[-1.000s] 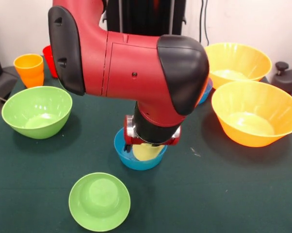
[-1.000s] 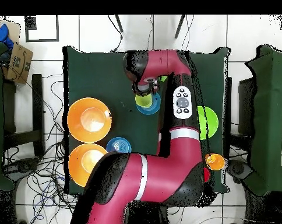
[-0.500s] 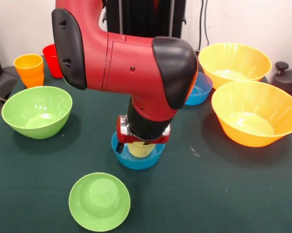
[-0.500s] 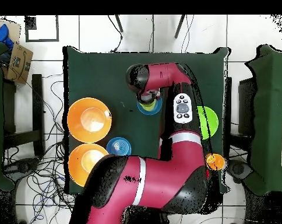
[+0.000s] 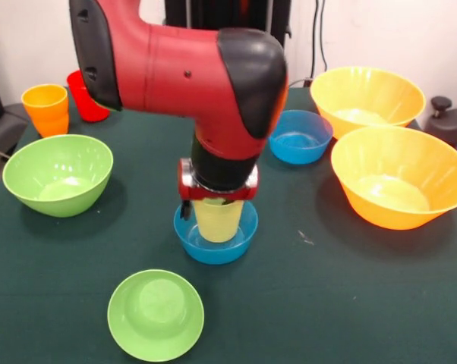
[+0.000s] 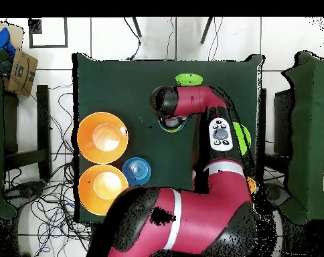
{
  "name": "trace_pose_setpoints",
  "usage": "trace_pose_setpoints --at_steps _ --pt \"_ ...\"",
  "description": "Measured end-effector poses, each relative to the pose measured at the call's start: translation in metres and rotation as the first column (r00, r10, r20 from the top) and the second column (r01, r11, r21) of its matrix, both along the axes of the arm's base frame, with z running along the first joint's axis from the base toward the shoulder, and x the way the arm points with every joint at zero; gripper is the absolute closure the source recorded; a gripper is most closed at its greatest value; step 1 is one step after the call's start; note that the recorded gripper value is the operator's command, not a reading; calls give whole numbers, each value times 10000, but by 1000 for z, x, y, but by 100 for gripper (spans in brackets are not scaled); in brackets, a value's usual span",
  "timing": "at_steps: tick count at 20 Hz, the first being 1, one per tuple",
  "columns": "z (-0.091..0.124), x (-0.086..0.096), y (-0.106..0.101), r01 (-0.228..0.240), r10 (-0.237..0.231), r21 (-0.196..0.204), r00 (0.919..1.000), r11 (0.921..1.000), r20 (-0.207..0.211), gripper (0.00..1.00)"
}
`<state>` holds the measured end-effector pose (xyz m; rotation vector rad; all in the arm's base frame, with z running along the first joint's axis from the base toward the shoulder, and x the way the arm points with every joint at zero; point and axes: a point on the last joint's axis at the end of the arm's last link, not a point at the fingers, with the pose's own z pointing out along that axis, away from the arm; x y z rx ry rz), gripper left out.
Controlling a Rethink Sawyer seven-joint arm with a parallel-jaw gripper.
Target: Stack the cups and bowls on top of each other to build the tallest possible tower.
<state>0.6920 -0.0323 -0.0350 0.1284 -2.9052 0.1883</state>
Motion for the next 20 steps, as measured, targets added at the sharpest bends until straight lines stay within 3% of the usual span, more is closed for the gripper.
trace_pose_setpoints --at_steps 3,8,20 --pt "3 -9 -4 162 -162 215 9999 9996 10 0" --pt "12 -23 -17 619 -670 860 9961 9944 572 0" --pt "30 -11 -11 506 -673 1195 9878 9915 1403 0"
